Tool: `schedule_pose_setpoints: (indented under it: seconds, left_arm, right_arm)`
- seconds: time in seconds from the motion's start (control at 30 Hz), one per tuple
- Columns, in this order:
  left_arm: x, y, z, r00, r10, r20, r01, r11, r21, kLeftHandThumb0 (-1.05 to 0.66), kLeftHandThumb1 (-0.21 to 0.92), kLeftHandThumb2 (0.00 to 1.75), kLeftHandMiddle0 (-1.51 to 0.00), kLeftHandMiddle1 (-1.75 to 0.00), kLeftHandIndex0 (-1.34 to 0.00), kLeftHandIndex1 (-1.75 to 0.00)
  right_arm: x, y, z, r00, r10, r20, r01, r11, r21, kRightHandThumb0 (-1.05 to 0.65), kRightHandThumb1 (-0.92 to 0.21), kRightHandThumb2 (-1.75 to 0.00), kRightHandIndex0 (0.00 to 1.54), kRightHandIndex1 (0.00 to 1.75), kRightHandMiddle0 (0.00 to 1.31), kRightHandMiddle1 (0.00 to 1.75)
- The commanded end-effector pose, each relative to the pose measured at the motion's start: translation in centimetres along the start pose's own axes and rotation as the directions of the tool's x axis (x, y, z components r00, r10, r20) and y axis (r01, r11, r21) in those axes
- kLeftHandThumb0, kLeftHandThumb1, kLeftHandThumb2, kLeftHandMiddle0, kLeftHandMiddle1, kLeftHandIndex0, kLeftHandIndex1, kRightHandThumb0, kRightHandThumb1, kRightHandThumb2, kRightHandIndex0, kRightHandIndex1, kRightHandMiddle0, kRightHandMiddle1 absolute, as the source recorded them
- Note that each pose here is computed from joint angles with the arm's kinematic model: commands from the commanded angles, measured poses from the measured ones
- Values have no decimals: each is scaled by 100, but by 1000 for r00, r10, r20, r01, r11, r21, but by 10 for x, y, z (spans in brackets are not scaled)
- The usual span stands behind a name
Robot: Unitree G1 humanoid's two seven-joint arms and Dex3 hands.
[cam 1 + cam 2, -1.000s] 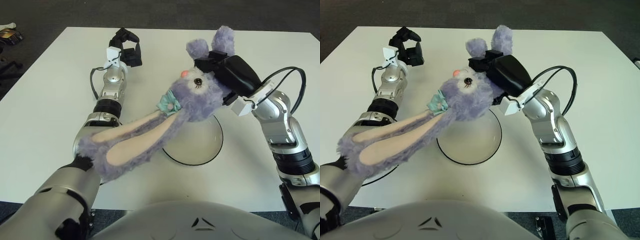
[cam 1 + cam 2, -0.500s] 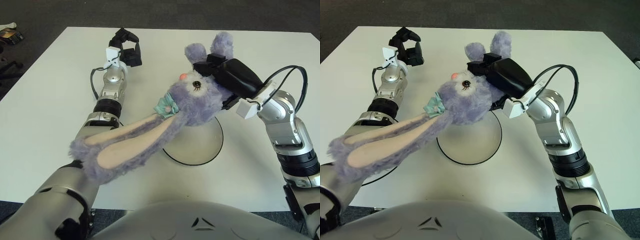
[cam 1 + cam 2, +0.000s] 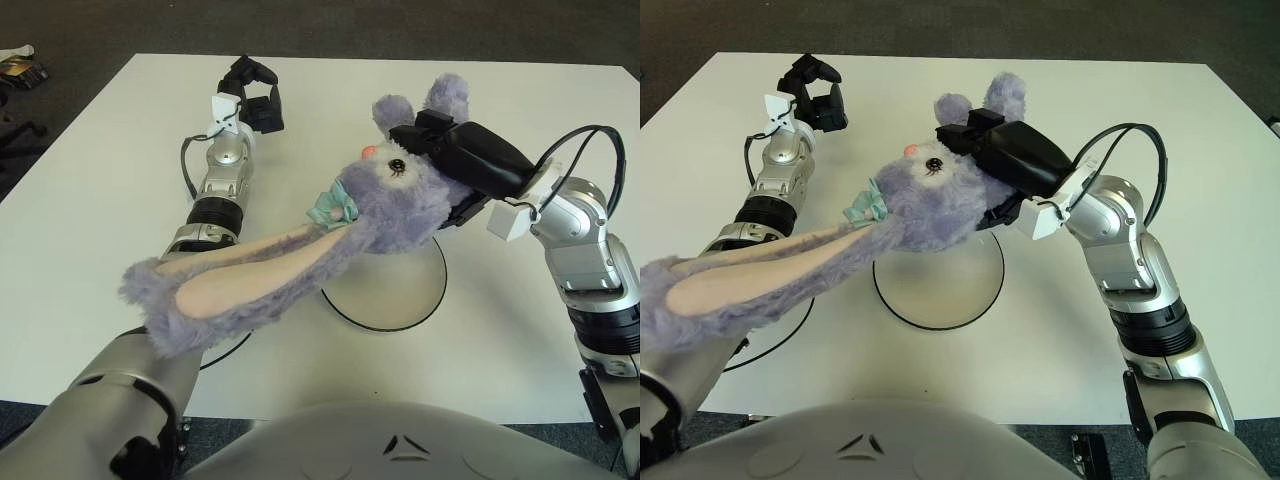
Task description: Put the doll into the plate.
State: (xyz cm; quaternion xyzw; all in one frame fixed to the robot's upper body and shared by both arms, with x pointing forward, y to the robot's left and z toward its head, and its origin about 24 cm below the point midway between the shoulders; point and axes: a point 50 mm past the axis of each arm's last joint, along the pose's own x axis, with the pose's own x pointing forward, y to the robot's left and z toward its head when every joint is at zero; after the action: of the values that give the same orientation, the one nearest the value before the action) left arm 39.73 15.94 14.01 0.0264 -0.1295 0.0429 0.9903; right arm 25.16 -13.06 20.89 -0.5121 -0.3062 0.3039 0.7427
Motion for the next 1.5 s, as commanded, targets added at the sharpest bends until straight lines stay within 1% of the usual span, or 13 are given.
schedule_pose_setpoints:
  seconds: [0.0,0.37,0.47,0.5,0.57,0.6,0.67,0.7,0.77,0.83,0.93,1.23,1.47]
  left_arm:
    - [5,-1,7,1000,-10,15,10,1000,-5,-51,25,140,-138,-175,-67,-175]
    - [5,-2,7,1000,-1,6,1,1000,-7,-51,25,141,-136,-175,-67,-175]
    - [5,-2,7,1000,1,5,-1,1000,-8,-51,25,141,-136,-175,-67,-175]
    - [5,-2,7,1000,1,5,-1,1000,-9,-51,24,141,-136,-175,-67,-175]
    - [5,-2,7,1000,3,4,-3,1000,-10,-51,24,141,-136,-175,-68,-175]
    - [6,-2,7,1000,4,3,-4,1000,-10,-51,24,141,-136,-175,-68,-175]
    - [6,-2,7,1000,9,2,-9,1000,-8,-51,24,141,-136,-175,-68,-175]
    - [6,-2,7,1000,10,0,-10,1000,-8,-51,24,141,-136,-175,-68,-175]
    - [6,-2,7,1000,12,-2,-12,1000,-8,-51,24,142,-136,-175,-68,-175]
    - [6,-2,7,1000,12,-4,-12,1000,-9,-51,24,142,-136,-175,-68,-175]
    - [6,-2,7,1000,13,-5,-13,1000,-9,-51,24,142,-135,-175,-68,-175]
    - [6,-2,7,1000,9,-1,-9,1000,-20,-51,25,140,-134,-175,-67,-175]
    - [6,-2,7,1000,7,2,-7,1000,-21,-51,25,140,-135,-175,-67,-175]
  right_arm:
    - [-2,-6,3,1000,-2,22,2,1000,-8,0,-70,-83,15,175,36,166]
    - [-3,-6,2,999,11,40,-11,1000,9,0,-73,-81,10,175,34,169]
    - [-3,-6,2,999,14,37,-14,1000,1,0,-77,-76,7,175,31,170]
    - [-4,-6,2,999,12,38,-12,1000,-2,-13,-76,-77,5,167,30,172]
    - [-4,-6,2,999,8,40,-8,1000,-10,-24,-76,-76,2,158,29,173]
    - [-4,-6,2,999,7,41,-7,1000,-13,-9,-55,-104,1,150,22,167]
    - [-4,-7,2,999,6,43,-5,1000,-19,5,-34,-133,1,140,15,161]
    - [-5,-7,2,999,5,45,-4,1000,-20,10,-26,-144,0,135,12,158]
    - [-5,-7,2,999,5,49,-4,1000,-19,14,-19,-153,0,129,9,156]
    - [-5,-7,2,999,10,54,-9,1000,-17,17,-15,-158,0,113,7,153]
    - [-6,-7,2,998,16,57,-15,1000,-13,19,-15,-161,0,104,5,150]
    - [-7,-5,3,998,38,56,-39,999,14,22,-24,-164,0,95,1,143]
    - [-9,-7,5,994,82,65,-84,996,25,21,-26,-161,0,88,0,133]
